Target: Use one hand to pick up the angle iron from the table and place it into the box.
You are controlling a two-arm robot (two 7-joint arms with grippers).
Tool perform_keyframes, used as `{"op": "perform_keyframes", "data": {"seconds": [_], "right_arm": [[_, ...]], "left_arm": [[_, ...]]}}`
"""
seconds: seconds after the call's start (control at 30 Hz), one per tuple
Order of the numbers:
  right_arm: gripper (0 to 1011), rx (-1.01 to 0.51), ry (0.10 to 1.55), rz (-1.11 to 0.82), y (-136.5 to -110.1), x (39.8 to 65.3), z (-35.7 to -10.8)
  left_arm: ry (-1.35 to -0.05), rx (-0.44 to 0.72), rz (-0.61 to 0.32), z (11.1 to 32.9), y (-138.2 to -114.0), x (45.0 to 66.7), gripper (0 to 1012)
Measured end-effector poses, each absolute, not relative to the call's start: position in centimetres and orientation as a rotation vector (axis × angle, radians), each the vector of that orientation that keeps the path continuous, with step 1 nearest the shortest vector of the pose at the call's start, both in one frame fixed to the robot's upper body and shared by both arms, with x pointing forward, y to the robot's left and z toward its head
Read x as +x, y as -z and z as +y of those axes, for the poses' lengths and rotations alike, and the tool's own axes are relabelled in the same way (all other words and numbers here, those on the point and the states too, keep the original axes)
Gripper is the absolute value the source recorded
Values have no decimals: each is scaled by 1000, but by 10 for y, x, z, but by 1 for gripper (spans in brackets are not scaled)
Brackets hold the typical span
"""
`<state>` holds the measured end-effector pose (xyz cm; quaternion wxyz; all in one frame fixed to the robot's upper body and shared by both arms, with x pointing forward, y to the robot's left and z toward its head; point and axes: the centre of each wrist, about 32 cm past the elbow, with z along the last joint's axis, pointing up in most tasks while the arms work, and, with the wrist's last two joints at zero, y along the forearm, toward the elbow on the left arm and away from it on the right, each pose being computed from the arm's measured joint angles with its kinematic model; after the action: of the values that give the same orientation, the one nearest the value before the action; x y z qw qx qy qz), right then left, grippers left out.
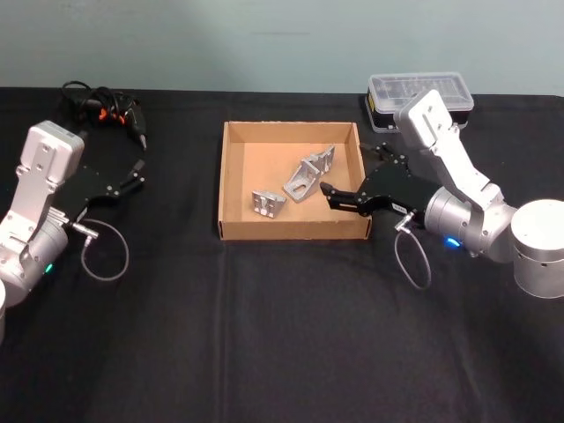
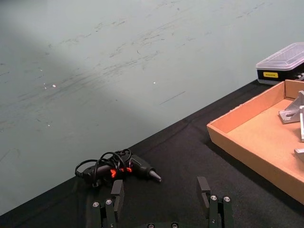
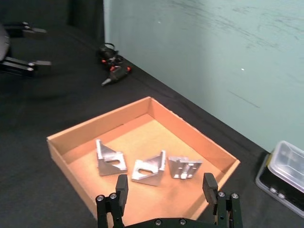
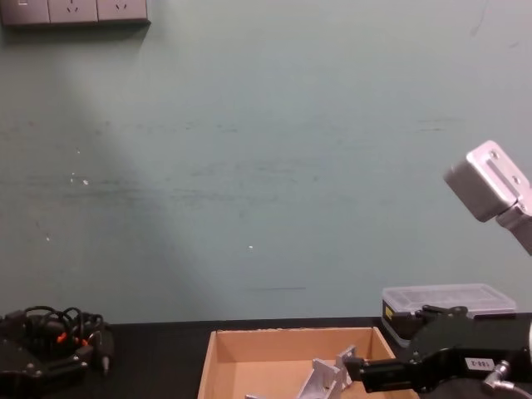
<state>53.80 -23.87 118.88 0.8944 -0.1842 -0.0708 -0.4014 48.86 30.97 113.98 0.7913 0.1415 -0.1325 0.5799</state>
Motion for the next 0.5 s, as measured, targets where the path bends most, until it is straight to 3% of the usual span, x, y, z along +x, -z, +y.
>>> {"op": "perform_keyframes", "data": {"seconds": [0.5], "right_arm": [[1004,-365,865,-105,-1186,544,-239]], "left_arm": [[-1248,304,-285,310,-1140,489,1000]]}}
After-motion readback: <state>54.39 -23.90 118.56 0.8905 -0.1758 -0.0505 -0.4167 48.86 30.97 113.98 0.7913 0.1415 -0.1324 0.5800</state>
